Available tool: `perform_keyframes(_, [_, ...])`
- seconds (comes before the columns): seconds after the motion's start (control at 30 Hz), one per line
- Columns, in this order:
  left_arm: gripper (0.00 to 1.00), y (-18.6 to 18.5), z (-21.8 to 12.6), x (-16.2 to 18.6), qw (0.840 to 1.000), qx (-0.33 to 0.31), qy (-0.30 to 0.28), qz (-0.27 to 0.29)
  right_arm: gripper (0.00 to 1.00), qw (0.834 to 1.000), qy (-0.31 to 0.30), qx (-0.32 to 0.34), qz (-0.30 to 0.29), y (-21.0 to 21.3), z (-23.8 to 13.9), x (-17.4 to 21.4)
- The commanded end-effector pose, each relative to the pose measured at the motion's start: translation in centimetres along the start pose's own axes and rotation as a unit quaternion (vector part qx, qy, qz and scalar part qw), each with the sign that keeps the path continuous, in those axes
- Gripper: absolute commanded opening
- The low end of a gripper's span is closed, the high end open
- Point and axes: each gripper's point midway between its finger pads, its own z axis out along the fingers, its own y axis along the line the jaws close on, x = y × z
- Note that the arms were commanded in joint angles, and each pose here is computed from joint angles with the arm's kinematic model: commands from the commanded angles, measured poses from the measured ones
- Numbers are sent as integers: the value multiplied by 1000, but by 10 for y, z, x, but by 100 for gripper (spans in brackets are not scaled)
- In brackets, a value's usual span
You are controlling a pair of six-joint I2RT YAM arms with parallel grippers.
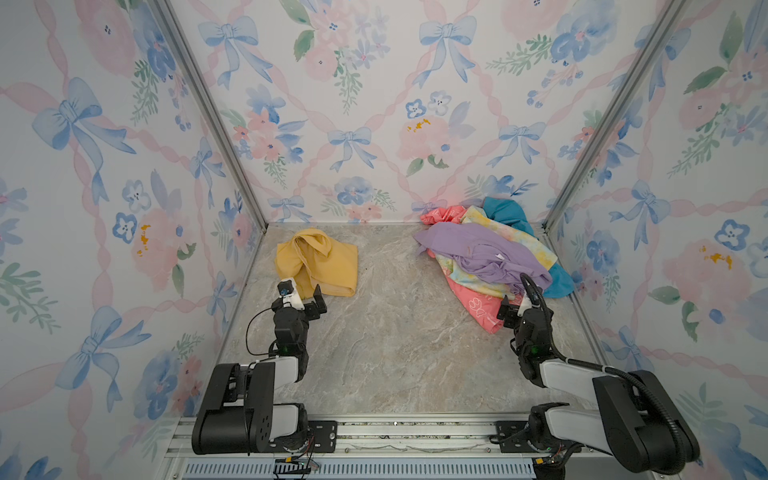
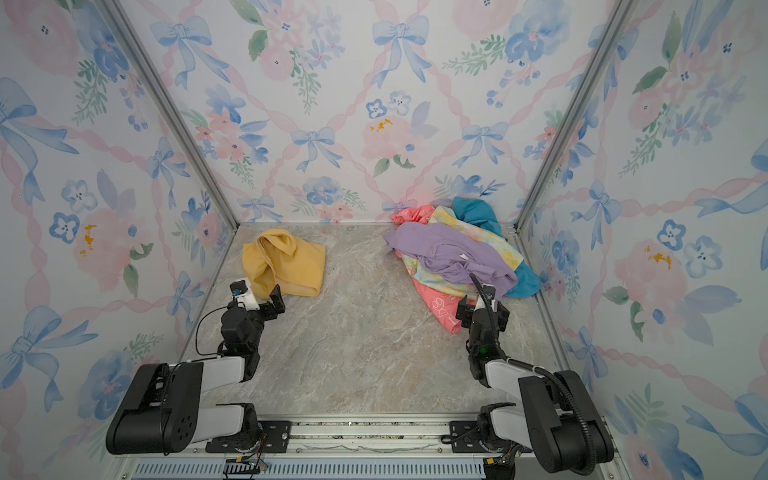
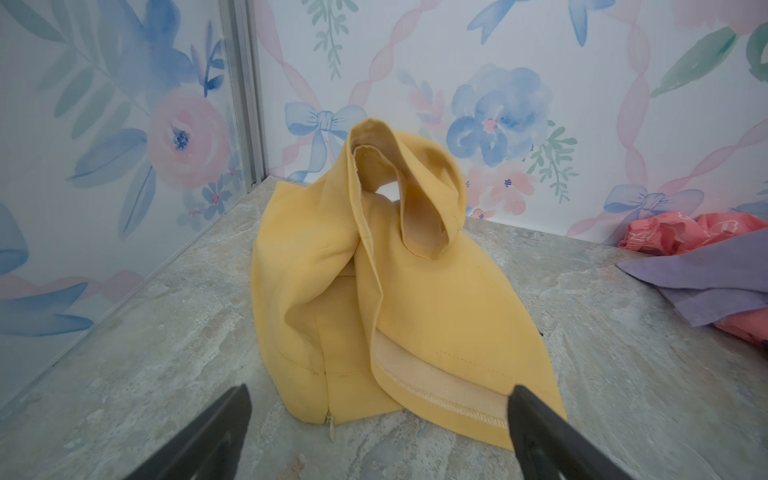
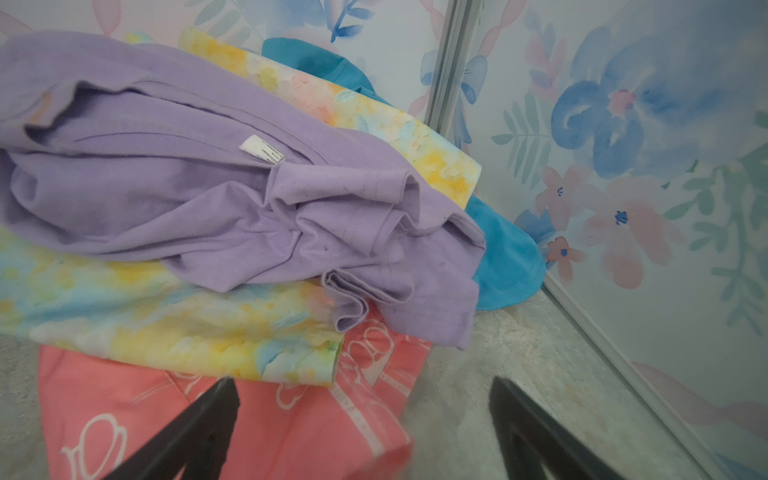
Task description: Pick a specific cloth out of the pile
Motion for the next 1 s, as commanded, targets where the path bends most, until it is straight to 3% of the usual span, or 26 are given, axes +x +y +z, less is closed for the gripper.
perform_keyframes(0.0, [98,7,1,-5,1000,-7,-19,5,97,999,-42,2,1,1,7,-27])
perform_keyframes(0.1, [98,1,7,-1,1000,12,-17,-5,97,998,-56,5,2,1,13,-21])
perform_keyframes(0.27, [98,-30,10,9,997,51,-12,57,97,998,-68,-13,-2,9,17,-14])
perform_keyframes(0.37, [98,-26,-1,7,996,20,-54,61,97,998,-55,-13,-4,10,23,-6])
perform_keyframes(0.4, [98,-20,3,11,998,2,-33,53,97,998,-65,-15,-3,11,25,-8])
perform_keyframes(0.57, [98,-34,8,15,996,38,-24,76,97,997,9,-72,-39,37,46,0])
perform_keyframes(0.63, [98,-34,9,15,996,35,-24,78,97,992,35,-119,1,32,53,1])
perform_keyframes(0.97, [98,-35,9,15,996,33,-25,79,97,994,24,-109,-15,36,52,-1])
